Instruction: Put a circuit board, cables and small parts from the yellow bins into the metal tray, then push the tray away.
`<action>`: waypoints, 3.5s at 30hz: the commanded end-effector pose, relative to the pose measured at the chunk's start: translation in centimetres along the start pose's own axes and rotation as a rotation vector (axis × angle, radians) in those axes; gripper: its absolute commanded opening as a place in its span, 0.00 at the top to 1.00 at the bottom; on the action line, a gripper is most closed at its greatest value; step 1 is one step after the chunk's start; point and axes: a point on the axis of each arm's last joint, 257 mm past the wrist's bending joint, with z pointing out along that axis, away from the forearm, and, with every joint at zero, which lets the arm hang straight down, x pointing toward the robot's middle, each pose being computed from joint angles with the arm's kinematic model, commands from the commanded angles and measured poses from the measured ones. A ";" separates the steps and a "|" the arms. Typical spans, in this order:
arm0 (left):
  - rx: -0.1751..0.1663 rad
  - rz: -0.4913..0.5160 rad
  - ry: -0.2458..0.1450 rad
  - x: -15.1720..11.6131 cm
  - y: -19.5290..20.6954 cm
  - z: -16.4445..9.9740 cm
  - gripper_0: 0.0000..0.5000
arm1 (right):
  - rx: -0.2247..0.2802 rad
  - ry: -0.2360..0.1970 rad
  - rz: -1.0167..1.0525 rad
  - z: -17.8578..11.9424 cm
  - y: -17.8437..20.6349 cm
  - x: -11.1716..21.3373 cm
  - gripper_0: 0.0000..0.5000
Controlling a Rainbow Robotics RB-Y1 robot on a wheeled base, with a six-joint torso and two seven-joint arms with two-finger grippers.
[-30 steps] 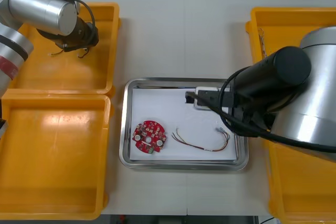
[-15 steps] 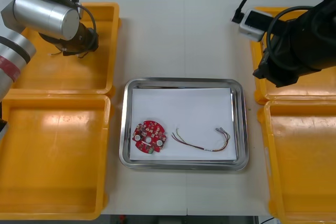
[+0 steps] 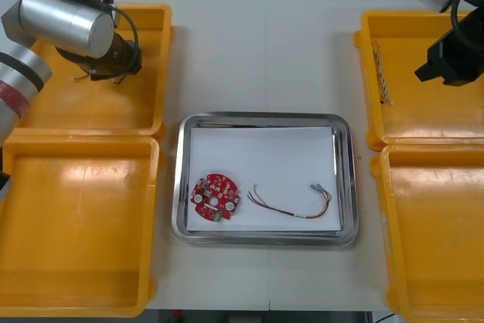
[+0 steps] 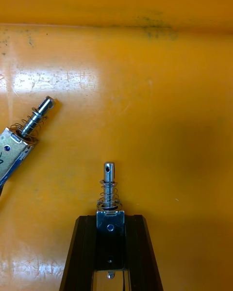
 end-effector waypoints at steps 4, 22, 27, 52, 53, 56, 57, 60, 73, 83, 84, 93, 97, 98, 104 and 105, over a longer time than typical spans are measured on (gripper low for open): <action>0.043 0.073 -0.024 -3.0 -1.2 -2.9 1.00 | 0.101 0.052 0.195 -0.7 -6.2 1.6 0.00; -0.046 0.086 0.149 -0.2 2.9 -12.4 1.00 | 0.121 0.097 0.421 5.7 -11.1 2.8 0.00; -0.072 0.112 0.167 1.9 3.2 -14.5 1.00 | 0.177 0.096 0.385 7.8 -11.4 2.1 0.00; 0.146 0.280 0.070 8.1 -9.7 -19.5 1.00 | 0.133 0.066 0.703 12.9 -7.9 0.9 0.00; 0.153 0.294 0.073 8.4 -10.5 -19.5 1.00 | 0.129 0.067 0.724 13.1 -7.6 0.9 0.00; 0.164 0.290 0.088 9.3 -12.3 -19.5 1.00 | 0.119 0.068 0.761 13.5 -7.0 0.9 0.00; 0.166 0.291 0.095 9.8 -12.9 -19.4 1.00 | 0.112 0.067 0.777 13.8 -6.6 0.8 0.00; 0.187 0.293 0.095 10.5 -15.0 -19.3 1.00 | 0.099 0.057 0.805 14.4 -6.0 0.7 0.00; 0.240 0.309 0.122 13.4 -21.1 -16.9 1.00 | 0.054 0.039 0.854 17.6 -4.1 2.9 0.00; 0.218 0.314 0.174 16.1 -21.9 -13.8 1.00 | 0.020 0.032 0.927 18.3 -2.9 2.7 0.00; 0.217 0.313 0.180 16.4 -22.0 -13.5 1.00 | 0.016 0.032 0.929 18.4 -2.7 2.6 0.00; 0.196 0.310 0.205 17.9 -22.0 -10.8 1.00 | 0.009 0.032 0.926 18.7 -2.2 2.5 0.00; 0.186 0.314 0.217 18.6 -21.9 -10.4 1.00 | 0.013 0.013 0.923 19.2 -2.2 2.5 0.00; 0.185 0.315 0.216 18.6 -21.8 -10.4 1.00 | 0.015 0.010 0.925 19.3 -2.3 2.6 0.00; 0.183 0.307 0.226 19.1 -21.7 -9.4 1.00 | 0.023 0.003 0.914 20.1 -2.0 3.3 0.00; 0.178 0.306 0.228 19.2 -21.6 -9.3 1.00 | 0.021 0.003 0.915 20.1 -2.0 3.2 0.00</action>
